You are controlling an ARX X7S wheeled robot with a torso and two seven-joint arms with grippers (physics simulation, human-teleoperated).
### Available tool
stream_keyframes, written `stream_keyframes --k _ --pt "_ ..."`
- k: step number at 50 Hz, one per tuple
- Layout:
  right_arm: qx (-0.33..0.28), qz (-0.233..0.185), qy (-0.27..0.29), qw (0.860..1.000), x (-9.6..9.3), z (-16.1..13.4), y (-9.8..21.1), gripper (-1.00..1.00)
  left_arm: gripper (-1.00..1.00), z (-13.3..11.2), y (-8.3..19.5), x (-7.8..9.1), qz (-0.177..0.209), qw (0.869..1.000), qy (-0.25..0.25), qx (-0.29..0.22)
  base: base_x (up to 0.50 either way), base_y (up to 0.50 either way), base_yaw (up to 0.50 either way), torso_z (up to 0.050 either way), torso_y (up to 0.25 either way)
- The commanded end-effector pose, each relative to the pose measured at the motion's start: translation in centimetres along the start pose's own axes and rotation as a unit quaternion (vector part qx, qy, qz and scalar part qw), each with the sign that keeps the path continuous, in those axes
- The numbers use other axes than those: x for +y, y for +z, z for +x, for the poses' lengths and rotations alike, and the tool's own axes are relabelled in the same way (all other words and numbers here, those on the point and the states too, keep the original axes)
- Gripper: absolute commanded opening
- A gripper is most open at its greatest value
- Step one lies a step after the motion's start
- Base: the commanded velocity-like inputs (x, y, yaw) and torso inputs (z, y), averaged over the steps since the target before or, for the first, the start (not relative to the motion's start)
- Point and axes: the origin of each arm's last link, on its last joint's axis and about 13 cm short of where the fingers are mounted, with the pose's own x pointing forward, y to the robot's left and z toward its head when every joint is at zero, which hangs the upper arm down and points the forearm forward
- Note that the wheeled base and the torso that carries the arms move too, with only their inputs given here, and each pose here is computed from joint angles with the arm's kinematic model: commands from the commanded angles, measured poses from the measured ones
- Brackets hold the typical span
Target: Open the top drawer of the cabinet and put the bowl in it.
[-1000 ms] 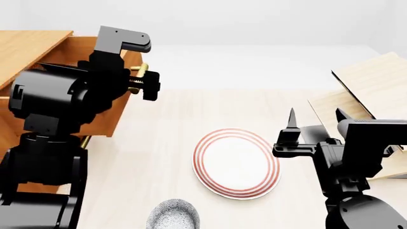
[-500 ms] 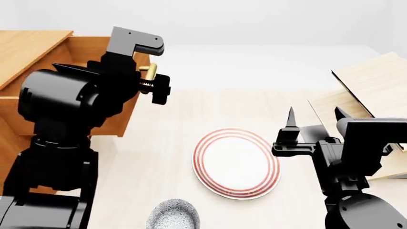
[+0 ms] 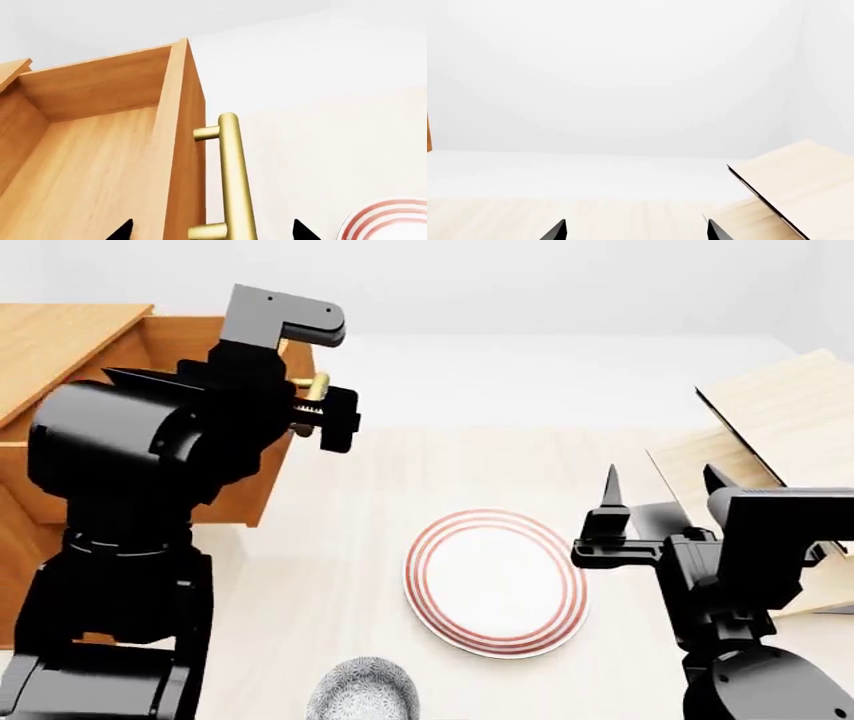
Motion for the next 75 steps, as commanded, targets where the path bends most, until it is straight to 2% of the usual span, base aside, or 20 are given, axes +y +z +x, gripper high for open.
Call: stream_keyframes --k 1,11,18,22,27,36,47,55,69,75 --pt "0.001 0.001 0.001 1.000 0.1 0.1 -0.2 1.00 1.00 -3.1 4.6 -1.2 -0.034 0.984 -0.145 -0.099 0.00 0.00 0.00 0.000 0.000" --pt "-0.001 0.000 0.002 1.000 0.2 0.0 0.0 1.00 1.00 -6.2 7.0 1.1 -0.053 0.977 -0.131 -0.157 0.00 0.00 0.00 0.000 0.001" --pt "-0.002 0.000 0.003 1.000 0.2 0.0 0.1 1.00 1.00 -8.6 6.4 1.5 -0.042 0.966 -0.169 -0.193 0.00 0.00 0.00 0.000 0.000" --pt "-0.003 0.000 0.004 1.000 0.3 -0.1 0.1 1.00 1.00 -9.7 5.0 1.1 -0.024 0.957 -0.198 -0.209 0.00 0.00 0.00 0.000 0.000" --pt "-0.002 0.000 0.004 1.000 0.3 -0.1 0.1 1.00 1.00 -11.3 2.3 0.2 0.010 0.940 -0.255 -0.225 0.00 0.00 0.00 0.000 0.000" --pt "-0.001 0.000 0.005 1.000 0.4 -0.1 0.1 1.00 1.00 -13.0 -1.7 -1.0 0.035 0.920 -0.316 -0.230 0.00 0.00 0.00 0.000 0.000" --pt "-0.002 0.002 0.002 1.000 0.3 -0.2 0.0 1.00 1.00 -14.2 -6.2 -1.7 0.062 0.906 -0.358 -0.215 0.00 0.00 0.00 0.000 0.000" --pt "-0.002 0.004 0.000 1.000 0.2 -0.2 0.0 1.00 1.00 -14.3 -8.9 -1.9 0.069 0.906 -0.371 -0.189 0.00 0.00 0.00 0.000 0.000" --pt "0.002 0.007 -0.002 1.000 0.2 -0.1 -0.5 1.00 1.00 -12.6 -14.4 -1.3 0.062 0.926 -0.358 -0.101 0.00 0.00 0.00 0.000 0.000" --pt "0.002 0.006 -0.001 1.000 0.2 -0.1 -0.5 1.00 1.00 -12.0 -15.9 -1.1 0.060 0.933 -0.347 -0.074 0.00 0.00 0.00 0.000 0.000"
